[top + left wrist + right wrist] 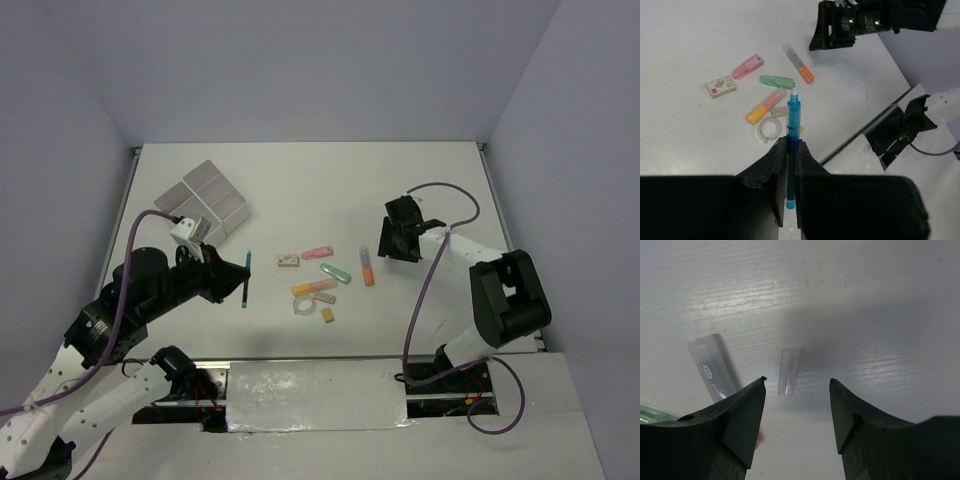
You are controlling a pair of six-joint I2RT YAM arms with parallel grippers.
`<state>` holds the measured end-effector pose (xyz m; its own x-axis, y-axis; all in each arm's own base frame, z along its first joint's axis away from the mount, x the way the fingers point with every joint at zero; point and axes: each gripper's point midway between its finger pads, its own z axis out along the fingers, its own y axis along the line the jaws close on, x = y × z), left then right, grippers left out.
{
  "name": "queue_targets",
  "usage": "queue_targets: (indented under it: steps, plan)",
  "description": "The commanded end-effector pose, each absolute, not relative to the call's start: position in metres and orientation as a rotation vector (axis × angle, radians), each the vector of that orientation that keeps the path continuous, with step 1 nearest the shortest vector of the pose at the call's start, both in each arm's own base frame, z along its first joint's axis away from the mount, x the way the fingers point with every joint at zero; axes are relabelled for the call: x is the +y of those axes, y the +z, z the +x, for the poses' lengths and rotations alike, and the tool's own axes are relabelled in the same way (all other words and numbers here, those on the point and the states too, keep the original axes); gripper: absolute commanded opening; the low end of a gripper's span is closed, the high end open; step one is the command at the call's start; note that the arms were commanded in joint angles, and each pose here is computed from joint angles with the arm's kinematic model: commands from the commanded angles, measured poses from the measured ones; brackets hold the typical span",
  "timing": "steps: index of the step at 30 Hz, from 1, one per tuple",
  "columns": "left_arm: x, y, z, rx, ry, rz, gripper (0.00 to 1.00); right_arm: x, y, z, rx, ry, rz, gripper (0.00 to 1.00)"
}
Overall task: Sort the stationery into containers
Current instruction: Close the pen cap on the pen.
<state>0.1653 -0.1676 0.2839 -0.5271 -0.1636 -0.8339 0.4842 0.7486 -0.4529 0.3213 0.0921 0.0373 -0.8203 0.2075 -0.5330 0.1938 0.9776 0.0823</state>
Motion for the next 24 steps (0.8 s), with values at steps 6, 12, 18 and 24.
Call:
queue_targets:
  steps: [6,12,18,24]
  plan:
    - [-0.175,0.273,0.146,1.931,-0.892,0.403,0.00,0.099,0.031,0.334,2.569,-0.014,0.310,0.56]
    - [-0.176,0.272,0.142,1.910,-0.915,0.419,0.00,0.102,0.014,0.331,2.623,-0.058,0.296,0.41]
    - [-0.170,0.274,0.143,1.897,-0.895,0.389,0.00,0.102,0.010,0.322,2.635,-0.027,0.295,0.23]
    - [-0.175,0.270,0.146,1.921,-0.899,0.399,0.00,0.125,0.025,0.320,2.579,0.184,0.258,0.00]
